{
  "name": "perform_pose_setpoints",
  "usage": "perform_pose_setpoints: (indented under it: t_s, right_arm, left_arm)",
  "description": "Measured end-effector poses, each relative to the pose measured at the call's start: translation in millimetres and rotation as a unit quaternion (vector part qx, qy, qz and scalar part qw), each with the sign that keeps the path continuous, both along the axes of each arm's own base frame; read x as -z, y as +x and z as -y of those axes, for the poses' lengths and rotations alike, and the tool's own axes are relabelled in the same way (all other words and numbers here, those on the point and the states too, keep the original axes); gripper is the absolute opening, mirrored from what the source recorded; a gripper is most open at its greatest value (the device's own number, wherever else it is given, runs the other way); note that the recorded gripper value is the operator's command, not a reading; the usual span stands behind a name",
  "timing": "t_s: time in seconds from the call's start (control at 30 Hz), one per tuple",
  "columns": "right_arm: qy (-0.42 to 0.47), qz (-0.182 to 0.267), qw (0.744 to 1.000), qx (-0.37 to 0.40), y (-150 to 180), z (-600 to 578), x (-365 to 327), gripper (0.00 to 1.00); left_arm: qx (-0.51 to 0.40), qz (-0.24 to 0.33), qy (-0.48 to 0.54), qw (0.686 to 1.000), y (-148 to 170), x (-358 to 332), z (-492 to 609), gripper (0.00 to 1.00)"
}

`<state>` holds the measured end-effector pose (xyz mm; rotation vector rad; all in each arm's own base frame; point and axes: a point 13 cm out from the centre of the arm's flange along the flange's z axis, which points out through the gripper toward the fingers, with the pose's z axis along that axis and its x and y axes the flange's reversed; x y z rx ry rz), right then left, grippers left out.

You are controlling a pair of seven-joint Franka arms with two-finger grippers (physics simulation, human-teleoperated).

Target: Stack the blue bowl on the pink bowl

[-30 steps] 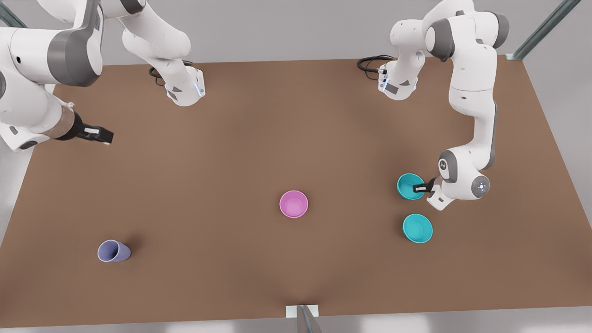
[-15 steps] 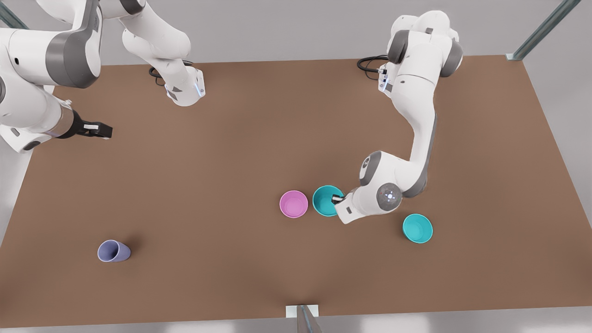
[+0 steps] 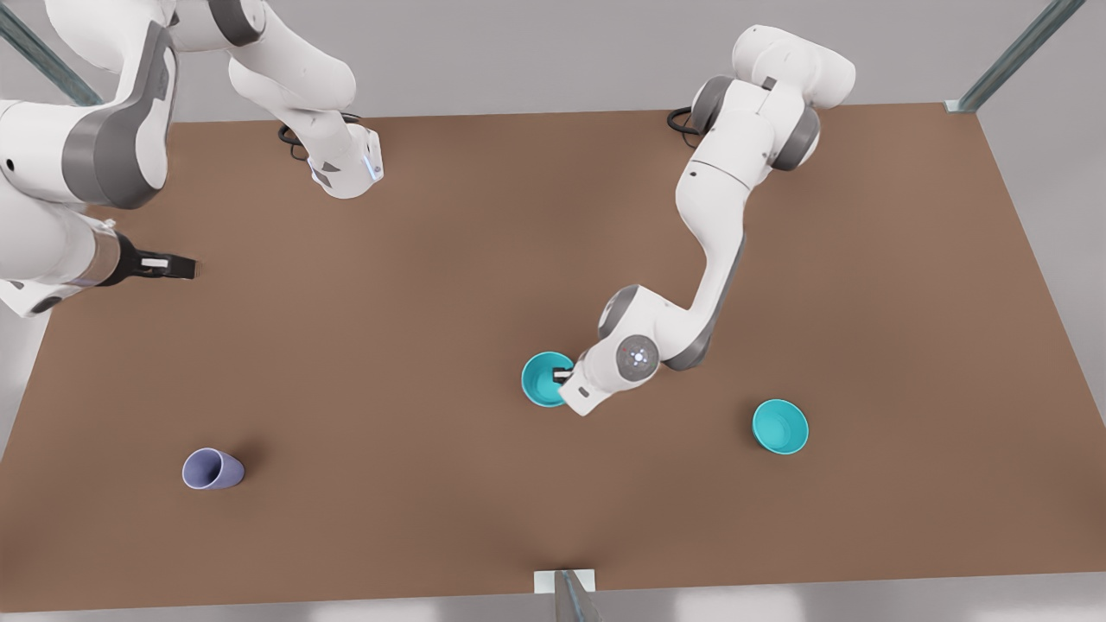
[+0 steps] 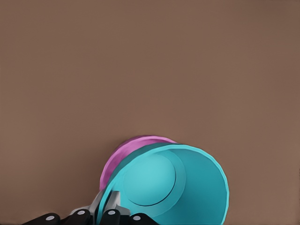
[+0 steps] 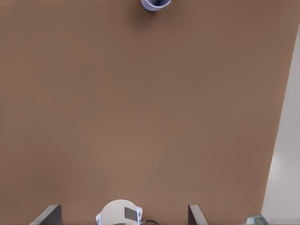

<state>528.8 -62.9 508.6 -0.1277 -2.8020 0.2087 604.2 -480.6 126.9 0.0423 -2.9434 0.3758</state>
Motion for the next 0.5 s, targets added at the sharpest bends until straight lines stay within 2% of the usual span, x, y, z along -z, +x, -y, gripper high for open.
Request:
perform_pose_setpoints:
  t_s: [0.33, 0.37, 0.5]
  right_arm:
    - [0.003, 0.012, 0.999, 0.039, -1, 50, -5, 1.0]
    - [0.004, 0.012, 0.999, 0.04, -1, 51, -5, 1.0]
    - [0.005, 0.011, 0.999, 0.04, -2, 52, -5, 1.0]
  left_arm:
    - [-0.058, -0.029, 0.021, 0.998, -13, 4, 3, 0.21]
    - [-0.061, -0.033, 0.023, 0.997, -16, 5, 4, 1.0]
    - [-0.077, -0.039, 0.013, 0.996, -15, -7, 7, 1.0]
